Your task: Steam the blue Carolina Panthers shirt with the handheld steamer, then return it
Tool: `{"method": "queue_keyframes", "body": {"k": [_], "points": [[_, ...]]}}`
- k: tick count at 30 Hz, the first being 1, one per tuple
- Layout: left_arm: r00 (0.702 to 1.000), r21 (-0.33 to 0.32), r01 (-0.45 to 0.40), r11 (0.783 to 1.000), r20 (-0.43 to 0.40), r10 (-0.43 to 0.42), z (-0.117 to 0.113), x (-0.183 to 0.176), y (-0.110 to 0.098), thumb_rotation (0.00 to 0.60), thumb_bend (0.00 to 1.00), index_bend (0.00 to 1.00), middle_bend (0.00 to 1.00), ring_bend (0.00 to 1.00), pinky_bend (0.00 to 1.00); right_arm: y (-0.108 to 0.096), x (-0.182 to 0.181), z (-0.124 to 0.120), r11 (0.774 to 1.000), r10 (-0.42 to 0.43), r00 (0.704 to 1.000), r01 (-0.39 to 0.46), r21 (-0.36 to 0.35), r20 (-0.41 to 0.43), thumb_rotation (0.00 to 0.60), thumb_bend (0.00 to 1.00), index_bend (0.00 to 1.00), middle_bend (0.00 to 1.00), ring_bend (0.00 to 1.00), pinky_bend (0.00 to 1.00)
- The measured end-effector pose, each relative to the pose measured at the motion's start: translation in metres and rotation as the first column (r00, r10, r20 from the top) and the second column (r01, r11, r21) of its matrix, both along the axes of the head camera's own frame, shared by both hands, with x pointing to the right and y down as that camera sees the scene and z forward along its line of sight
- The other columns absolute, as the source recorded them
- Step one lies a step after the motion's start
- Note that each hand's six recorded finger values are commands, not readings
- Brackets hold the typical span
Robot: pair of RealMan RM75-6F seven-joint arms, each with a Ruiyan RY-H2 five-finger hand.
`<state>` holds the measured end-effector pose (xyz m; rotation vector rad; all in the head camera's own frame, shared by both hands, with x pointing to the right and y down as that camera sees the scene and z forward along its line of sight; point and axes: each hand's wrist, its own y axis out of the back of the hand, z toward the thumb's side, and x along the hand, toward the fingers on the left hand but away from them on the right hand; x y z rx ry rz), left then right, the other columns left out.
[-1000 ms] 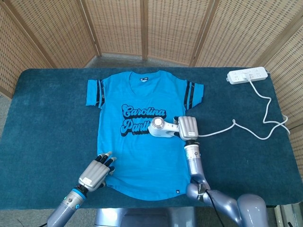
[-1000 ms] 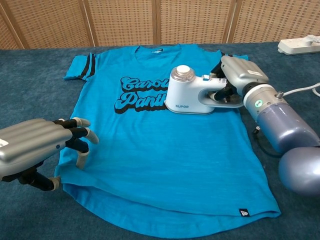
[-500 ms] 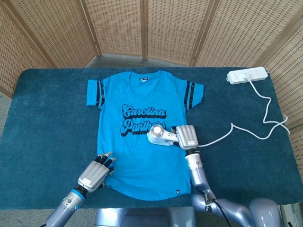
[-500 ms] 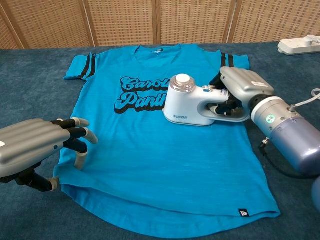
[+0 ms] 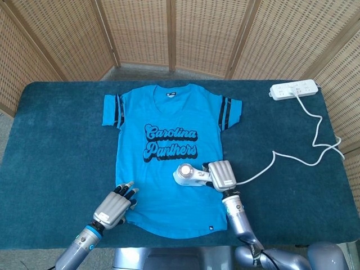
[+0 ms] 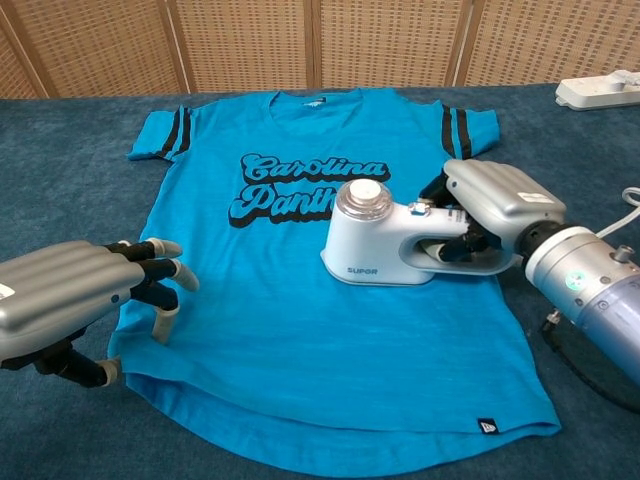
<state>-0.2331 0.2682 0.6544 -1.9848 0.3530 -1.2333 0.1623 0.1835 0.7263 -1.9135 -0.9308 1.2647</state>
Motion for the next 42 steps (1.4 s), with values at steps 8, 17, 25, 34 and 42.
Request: {"method": "queue_keyframes", "body": {"k": [8,17,25,34,42], "points": [[1.000,-0.008,-0.001,1.000,0.003,0.001,0.001,-0.003,0.002,0.510,0.45,0.52,0.19,0.03,0.14,0.011,-0.027,0.000,0.999,-0.049,0.999,0.049,-0.014,0.024,0.600,0.34,0.69,0.69,0.70,0.62],[1.000,-0.003,0.006,1.000,0.002,-0.006,0.001,-0.005,0.000,0.515,0.45,0.52,0.19,0.03,0.14,0.017,-0.046,0.000,0.996,-0.090,0.996,0.091,-0.003,0.019,0.600,0.34,0.69,0.68,0.70,0.61],[1.000,-0.008,-0.001,1.000,-0.003,0.001,0.003,-0.002,0.001,0.513,0.45,0.52,0.19,0.03,0.14,0.003,-0.022,-0.006,0.996,-0.076,0.996,0.078,0.041,-0.046,0.600,0.34,0.69,0.68,0.70,0.61],[1.000,-0.012,-0.010,1.000,-0.008,0.010,0.005,0.003,0.003,0.514,0.45,0.52,0.19,0.03,0.14,-0.009,0.010,-0.014,0.995,-0.058,0.992,0.067,0.070,-0.115,0.600,0.34,0.69,0.68,0.70,0.61],[1.000,-0.008,-0.007,1.000,-0.008,0.006,0.004,0.004,0.002,0.506,0.45,0.52,0.19,0.03,0.14,-0.013,0.001,-0.021,0.993,-0.072,0.993,0.081,0.087,-0.097,0.600,0.34,0.69,0.68,0.70,0.61]]}}
